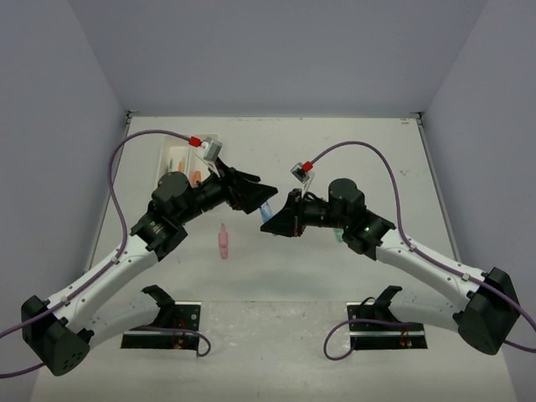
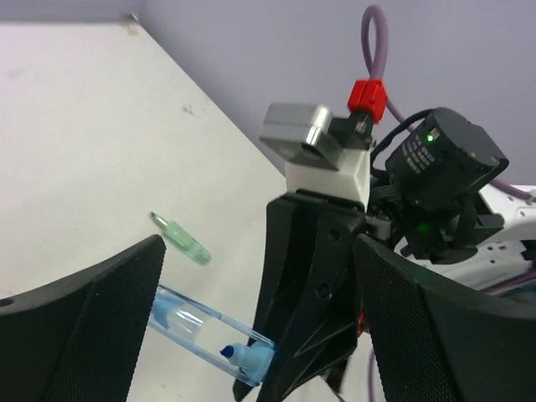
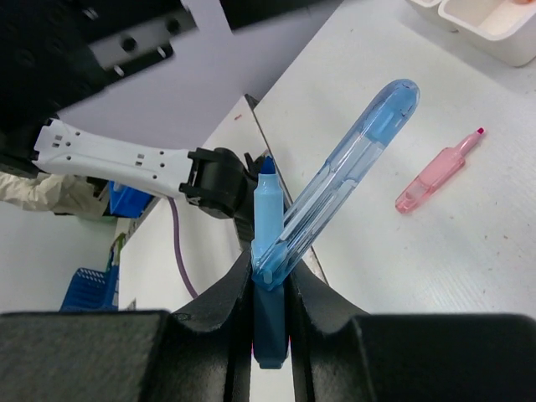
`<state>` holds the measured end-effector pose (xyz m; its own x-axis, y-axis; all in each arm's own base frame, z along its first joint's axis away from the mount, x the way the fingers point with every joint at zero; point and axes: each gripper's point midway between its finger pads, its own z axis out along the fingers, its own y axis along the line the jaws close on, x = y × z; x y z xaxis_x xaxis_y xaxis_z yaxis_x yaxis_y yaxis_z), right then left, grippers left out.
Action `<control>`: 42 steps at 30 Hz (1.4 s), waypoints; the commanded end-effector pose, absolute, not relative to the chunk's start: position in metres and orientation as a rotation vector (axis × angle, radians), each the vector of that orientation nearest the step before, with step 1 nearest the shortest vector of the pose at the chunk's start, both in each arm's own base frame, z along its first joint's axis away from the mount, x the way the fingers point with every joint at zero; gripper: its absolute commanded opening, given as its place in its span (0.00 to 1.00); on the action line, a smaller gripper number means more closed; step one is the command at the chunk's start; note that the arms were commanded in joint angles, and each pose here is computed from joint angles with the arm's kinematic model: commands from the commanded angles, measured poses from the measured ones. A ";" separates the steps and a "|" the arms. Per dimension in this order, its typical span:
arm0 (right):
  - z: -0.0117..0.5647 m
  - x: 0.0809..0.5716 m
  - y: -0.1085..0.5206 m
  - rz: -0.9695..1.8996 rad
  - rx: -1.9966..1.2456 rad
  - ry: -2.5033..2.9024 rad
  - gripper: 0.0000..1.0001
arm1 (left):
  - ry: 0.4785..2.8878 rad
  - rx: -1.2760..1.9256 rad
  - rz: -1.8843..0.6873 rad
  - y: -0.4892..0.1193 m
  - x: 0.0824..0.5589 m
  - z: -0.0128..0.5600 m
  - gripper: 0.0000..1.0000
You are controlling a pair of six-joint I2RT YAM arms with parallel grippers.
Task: Sort the stationery into containers
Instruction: Close the pen cap on the pen.
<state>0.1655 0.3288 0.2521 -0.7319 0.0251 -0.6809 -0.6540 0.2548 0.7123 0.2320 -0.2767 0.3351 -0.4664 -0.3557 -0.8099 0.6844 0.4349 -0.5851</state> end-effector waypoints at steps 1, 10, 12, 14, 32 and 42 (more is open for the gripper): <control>0.269 0.155 0.325 1.532 -0.674 1.824 0.00 | 1.595 0.240 -1.067 -0.249 0.242 0.356 1.00; 0.292 0.116 0.310 1.572 -0.945 1.587 0.00 | 1.473 0.543 -1.515 -0.290 0.176 0.339 0.90; 0.298 0.111 0.306 1.561 -0.973 1.542 0.00 | 1.427 0.609 -1.641 -0.295 0.158 0.342 0.81; 0.303 0.109 0.302 1.542 -0.979 1.511 0.00 | 1.390 0.633 -1.708 -0.295 0.148 0.346 0.70; 0.327 0.124 0.299 1.507 -0.823 1.505 0.00 | 1.383 0.623 -1.731 -0.296 0.148 0.348 0.00; 0.380 0.130 0.309 1.553 -0.729 1.462 0.00 | 1.490 0.601 -1.616 -0.309 0.162 0.320 0.00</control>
